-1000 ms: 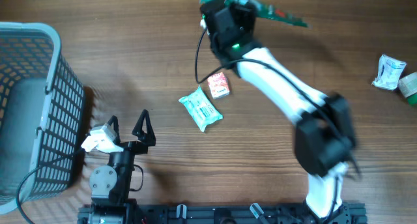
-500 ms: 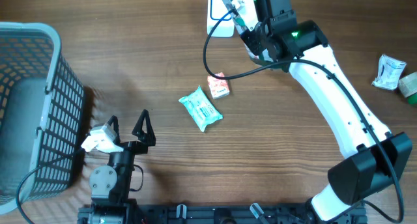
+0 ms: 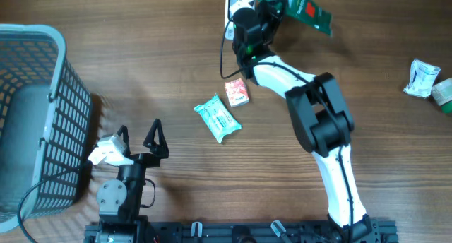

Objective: Scan the item barcode
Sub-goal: 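Hold the gloves package at the scanner, turning it with the right gripper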

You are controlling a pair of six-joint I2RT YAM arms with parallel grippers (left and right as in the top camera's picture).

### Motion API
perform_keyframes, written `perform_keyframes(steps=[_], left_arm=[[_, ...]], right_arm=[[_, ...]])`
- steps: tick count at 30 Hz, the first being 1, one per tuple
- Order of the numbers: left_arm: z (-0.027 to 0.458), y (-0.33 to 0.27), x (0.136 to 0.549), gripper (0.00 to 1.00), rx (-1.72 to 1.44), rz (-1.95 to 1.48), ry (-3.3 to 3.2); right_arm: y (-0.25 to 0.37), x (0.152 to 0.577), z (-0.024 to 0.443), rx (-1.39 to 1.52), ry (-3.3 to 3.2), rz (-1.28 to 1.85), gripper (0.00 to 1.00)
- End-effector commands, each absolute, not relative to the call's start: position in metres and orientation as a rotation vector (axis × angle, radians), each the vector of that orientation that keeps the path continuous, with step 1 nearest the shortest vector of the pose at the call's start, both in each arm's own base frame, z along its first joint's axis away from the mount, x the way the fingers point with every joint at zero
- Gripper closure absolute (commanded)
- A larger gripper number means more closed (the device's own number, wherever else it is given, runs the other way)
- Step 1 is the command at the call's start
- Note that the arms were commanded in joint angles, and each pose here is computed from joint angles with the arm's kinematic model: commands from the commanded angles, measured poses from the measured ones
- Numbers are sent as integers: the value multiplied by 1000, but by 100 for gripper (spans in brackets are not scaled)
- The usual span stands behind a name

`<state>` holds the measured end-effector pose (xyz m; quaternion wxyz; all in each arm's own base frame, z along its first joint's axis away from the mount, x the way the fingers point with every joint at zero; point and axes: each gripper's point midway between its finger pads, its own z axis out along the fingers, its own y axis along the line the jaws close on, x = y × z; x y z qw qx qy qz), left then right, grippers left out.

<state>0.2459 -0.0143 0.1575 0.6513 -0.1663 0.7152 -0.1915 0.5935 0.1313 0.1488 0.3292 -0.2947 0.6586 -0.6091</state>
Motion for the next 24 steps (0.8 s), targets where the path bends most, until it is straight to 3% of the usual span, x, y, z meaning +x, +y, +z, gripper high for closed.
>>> perform_keyframes(steps=[1, 14, 24], left_arm=[[156, -15, 246, 0, -359, -429, 1628], [156, -15, 246, 0, -359, -429, 1628], [156, -15, 246, 0, -359, -429, 1628]], right_arm=[[129, 588, 127, -850, 1738, -1725, 95], [158, 578, 34, -1139, 1710, -1764, 95], [179, 573, 43, -1309, 1615, -1866, 95]])
